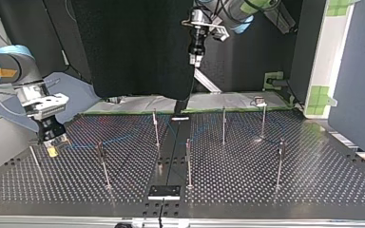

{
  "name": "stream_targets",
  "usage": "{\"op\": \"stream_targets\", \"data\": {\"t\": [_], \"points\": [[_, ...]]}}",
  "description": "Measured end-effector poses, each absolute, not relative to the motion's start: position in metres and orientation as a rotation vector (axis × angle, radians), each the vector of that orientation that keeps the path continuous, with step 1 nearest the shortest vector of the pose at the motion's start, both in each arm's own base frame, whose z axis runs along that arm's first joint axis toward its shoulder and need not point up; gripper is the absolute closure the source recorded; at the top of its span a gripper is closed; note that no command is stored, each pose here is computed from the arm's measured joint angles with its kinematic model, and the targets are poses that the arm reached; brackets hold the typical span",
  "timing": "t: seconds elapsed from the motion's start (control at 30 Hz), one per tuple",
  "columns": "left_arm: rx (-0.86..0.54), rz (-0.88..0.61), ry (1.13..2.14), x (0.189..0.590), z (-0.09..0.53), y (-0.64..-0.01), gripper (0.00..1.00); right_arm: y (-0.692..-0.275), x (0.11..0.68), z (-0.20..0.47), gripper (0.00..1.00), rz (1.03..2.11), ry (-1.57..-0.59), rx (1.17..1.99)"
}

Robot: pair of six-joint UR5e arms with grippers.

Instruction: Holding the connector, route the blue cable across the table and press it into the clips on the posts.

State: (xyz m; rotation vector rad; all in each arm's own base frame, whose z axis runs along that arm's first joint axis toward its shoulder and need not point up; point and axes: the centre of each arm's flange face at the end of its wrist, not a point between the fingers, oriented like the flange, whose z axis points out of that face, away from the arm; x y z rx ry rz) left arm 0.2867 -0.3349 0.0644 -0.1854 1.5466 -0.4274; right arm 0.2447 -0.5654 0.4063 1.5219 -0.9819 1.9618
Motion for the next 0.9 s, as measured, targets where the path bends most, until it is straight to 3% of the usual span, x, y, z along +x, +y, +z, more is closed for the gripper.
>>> {"op": "stream_targets", "data": {"t": [0.9], "points": [[-0.181,-0.418,1.561,0.2743,0.0582,-0.3246,0.00,-0.5670,0.2426,0.4051,1.00,1.950,-0.991,1.507]]}}
